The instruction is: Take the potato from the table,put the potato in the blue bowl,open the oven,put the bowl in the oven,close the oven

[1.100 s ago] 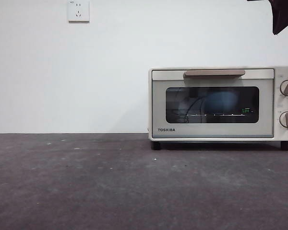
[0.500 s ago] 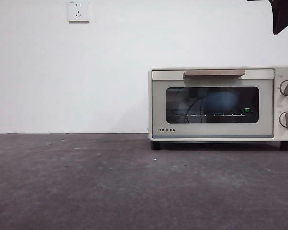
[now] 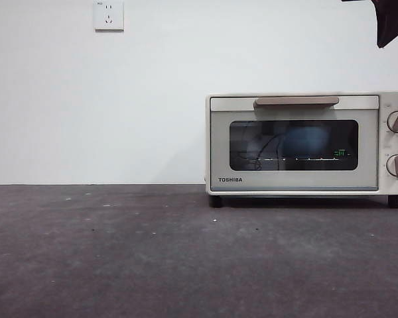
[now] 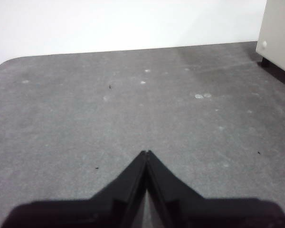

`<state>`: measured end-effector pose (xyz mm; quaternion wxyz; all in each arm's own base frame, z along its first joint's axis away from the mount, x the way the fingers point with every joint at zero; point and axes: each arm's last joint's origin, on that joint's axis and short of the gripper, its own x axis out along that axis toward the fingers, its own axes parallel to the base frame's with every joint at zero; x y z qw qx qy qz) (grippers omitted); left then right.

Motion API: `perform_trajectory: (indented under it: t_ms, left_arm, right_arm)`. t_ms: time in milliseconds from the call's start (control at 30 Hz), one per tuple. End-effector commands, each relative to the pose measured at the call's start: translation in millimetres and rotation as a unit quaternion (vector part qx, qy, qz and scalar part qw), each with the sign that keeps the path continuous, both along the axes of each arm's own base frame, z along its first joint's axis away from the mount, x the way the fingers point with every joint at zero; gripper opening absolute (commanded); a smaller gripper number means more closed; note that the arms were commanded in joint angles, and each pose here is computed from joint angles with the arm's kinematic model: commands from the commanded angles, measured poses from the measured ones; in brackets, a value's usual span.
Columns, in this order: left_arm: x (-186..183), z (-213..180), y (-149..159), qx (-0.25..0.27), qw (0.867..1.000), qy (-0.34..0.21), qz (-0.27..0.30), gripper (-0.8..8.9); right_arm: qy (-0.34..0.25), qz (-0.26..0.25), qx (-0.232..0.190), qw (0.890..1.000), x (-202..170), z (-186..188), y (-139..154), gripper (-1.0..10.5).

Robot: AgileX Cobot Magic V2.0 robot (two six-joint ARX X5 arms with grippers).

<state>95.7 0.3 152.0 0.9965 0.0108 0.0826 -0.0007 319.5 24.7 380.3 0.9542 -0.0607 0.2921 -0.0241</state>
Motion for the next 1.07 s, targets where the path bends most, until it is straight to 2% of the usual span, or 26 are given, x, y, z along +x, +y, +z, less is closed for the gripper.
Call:
perform_trajectory:
  t_ms: [33,567,700,800,900,1067]
  left_arm:
    - [1,-2,0,-0.006,1.000,-0.002,0.001,-0.04]
    - [2,-4,0,-0.006,1.000,0.011,0.001,-0.04]
    - [2,-4,0,-0.006,1.000,0.012,0.001,-0.04]
    - [2,-5,0,-0.006,1.000,0.014,0.001,-0.04]
    - [2,-5,0,-0.006,1.000,0.018,0.001,-0.04]
    - [3,-6,0,-0.006,1.000,0.022,0.001,-0.04]
  right_arm:
    - [0.001,0.001,-0.001,1.000,3,-2,0,0.0]
    - [0.004,0.001,0.001,1.000,2,-3,-1,0.0]
    - [-0.013,-0.006,0.000,1.000,-21,15,-6,0.0]
    - [-0.063,-0.005,0.004,0.998,-54,30,-8,0.0]
    - [-0.135,-0.006,0.010,0.991,-90,34,-11,0.0]
    - [-0.261,-0.006,0.021,0.965,-153,13,-16,0.0]
